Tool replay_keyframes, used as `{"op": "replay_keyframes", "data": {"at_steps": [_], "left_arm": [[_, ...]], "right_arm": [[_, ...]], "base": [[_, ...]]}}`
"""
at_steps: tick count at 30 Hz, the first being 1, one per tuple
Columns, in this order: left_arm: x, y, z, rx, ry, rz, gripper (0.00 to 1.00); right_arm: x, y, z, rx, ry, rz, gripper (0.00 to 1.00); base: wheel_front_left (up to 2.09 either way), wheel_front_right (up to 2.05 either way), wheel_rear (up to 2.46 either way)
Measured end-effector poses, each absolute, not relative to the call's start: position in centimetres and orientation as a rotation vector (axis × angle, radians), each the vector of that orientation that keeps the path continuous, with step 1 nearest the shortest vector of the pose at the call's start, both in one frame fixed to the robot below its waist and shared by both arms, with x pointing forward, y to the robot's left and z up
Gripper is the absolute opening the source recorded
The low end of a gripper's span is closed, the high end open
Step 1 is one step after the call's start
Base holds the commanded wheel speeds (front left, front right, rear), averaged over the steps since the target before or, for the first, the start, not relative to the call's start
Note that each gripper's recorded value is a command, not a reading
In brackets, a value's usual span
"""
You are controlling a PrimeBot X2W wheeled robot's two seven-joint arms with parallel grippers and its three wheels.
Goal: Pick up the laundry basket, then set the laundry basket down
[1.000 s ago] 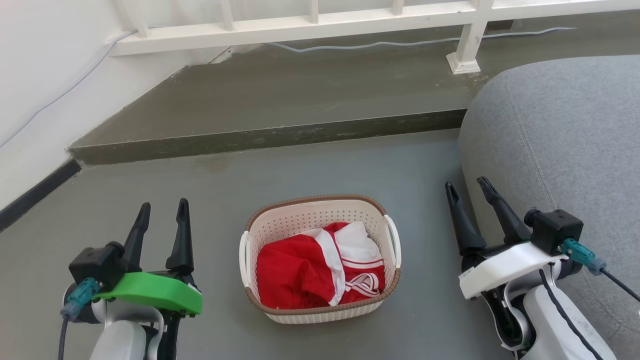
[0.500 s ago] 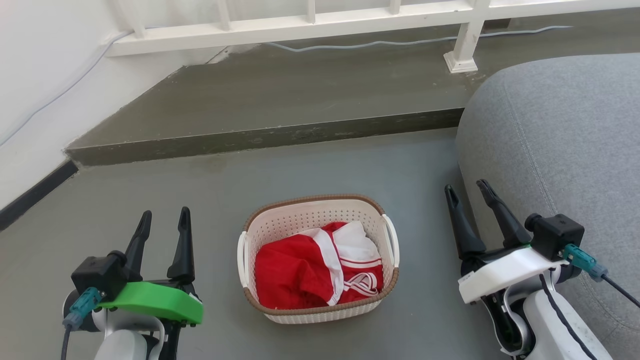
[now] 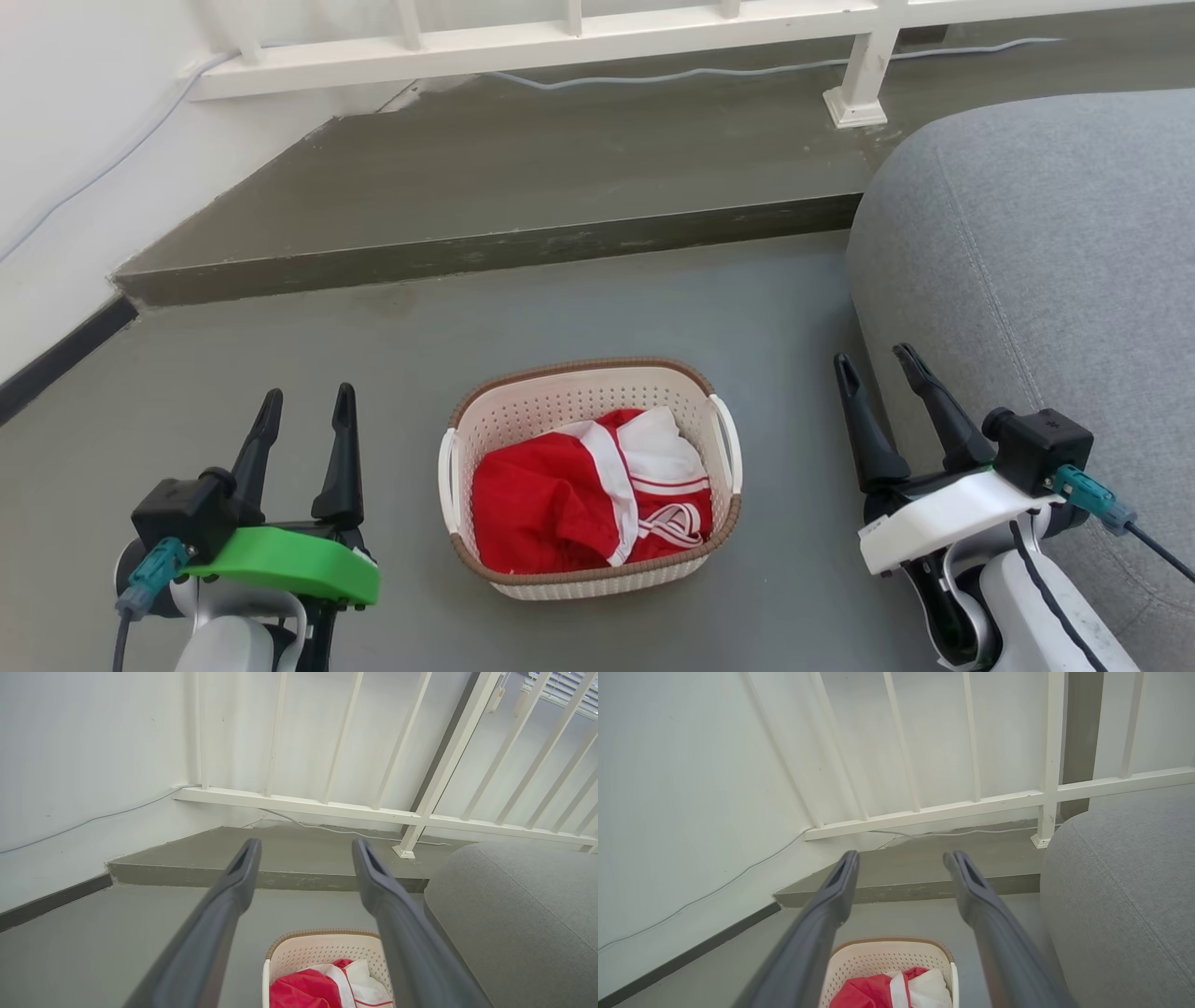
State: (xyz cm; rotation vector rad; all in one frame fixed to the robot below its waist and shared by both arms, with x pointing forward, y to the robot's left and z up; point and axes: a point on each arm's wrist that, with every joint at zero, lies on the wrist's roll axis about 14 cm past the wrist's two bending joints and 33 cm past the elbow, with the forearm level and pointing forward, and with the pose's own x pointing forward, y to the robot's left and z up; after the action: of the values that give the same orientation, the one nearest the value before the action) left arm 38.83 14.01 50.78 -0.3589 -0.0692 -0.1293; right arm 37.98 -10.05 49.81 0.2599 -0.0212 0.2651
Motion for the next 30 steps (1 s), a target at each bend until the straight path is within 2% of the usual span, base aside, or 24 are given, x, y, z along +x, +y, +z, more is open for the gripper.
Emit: {"op": "replay_keyframes", "data": {"at_steps": [28, 29, 30], "left_arm": [[38.68, 14.0, 50.74, -0.352, -0.07, -0.133, 1.0], [38.6, 13.9, 50.44, -0.353, -0.06, -0.133, 0.0], [38.48, 13.79, 49.98, -0.353, -0.045, -0.133, 0.0]], "right_arm": [[38.01, -10.46, 50.02, 0.239, -0.033, 0.261, 1.0], [37.84, -10.45, 49.69, 0.237, -0.023, 0.261, 0.0], [37.62, -10.45, 49.18, 0.238, -0.007, 0.259, 0.0]], "base": [[0.0, 0.0, 0.0], [0.0, 0.0, 0.0], [0.0, 0.0, 0.0]]}}
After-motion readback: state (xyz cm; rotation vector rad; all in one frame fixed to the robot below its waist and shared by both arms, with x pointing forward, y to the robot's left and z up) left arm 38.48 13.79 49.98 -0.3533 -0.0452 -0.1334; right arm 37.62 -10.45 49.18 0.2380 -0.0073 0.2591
